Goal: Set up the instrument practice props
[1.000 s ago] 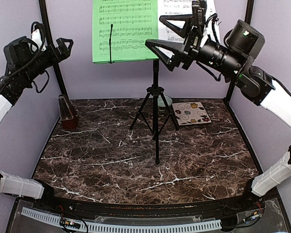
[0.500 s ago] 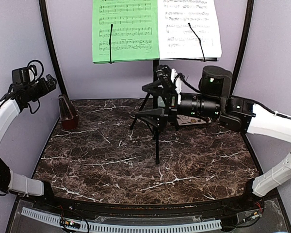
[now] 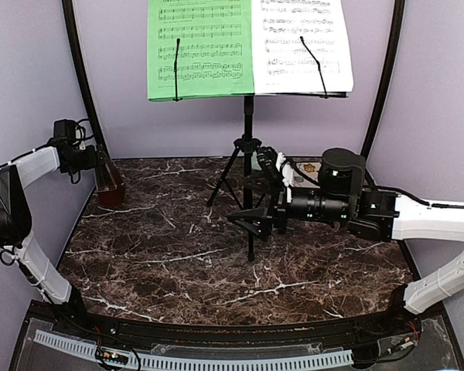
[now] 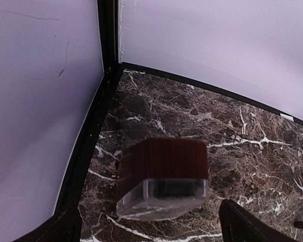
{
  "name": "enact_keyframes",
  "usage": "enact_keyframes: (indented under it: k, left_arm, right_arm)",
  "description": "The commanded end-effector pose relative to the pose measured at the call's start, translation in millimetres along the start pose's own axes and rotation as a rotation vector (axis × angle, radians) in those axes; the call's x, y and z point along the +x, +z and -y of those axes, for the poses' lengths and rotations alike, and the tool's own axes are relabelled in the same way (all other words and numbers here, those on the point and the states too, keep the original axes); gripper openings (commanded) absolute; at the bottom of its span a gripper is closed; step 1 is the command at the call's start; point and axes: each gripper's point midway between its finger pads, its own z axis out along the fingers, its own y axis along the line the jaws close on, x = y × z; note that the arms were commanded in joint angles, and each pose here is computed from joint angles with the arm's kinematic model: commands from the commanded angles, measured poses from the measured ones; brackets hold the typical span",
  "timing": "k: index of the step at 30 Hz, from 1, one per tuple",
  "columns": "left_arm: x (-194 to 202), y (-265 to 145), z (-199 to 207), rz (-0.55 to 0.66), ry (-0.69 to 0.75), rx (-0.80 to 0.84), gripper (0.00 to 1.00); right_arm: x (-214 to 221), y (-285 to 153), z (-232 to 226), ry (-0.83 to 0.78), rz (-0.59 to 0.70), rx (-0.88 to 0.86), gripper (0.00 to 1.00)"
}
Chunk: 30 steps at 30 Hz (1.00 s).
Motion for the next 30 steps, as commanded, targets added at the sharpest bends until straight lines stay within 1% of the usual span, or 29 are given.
enact_keyframes:
  k: [1,5,9,12,16,18,24,26,30]
  left_arm:
    - [-28.4,7.0,-1.1,0.080,0.043,-0.008,0.97]
    - [-21.1,23.0,3.1,0.080,0.053,0.028,0.95]
    - [-14.3,28.1,14.4,0.093,0.075,0.102,0.90]
    - [-10.3,26.8,23.2,0.112,0.103,0.140,0.83]
    - [-1.3,29.7,23.5,0.098,0.111,0.133,0.70]
    - [1.9,31.2,23.0,0.091,0.110,0.129,0.65]
    - [4.8,30.2,32.4,0.091,0.116,0.151,0.51]
    - [4.6,26.7,40.5,0.093,0.124,0.170,0.46]
    - [-1.1,10.5,60.7,0.110,0.132,0.219,0.39]
  right_arm:
    - [-18.9,-10.9,2.9,0.019,0.087,0.044,0.97]
    - [-18.4,-15.7,5.4,0.023,0.092,0.065,0.97]
    - [-18.5,-17.7,6.6,0.027,0.097,0.076,0.97]
    - [-15.3,-17.4,8.1,0.036,0.094,0.086,0.98]
    - [-10.8,-17.5,13.1,0.045,0.088,0.115,0.98]
    - [-9.2,-17.6,16.7,0.050,0.085,0.137,0.99]
    - [-2.8,-20.6,35.0,0.087,0.085,0.243,1.00]
    - [-2.5,-23.2,44.5,0.133,0.103,0.296,1.00]
    - [2.6,-23.9,62.3,0.204,0.103,0.392,1.00]
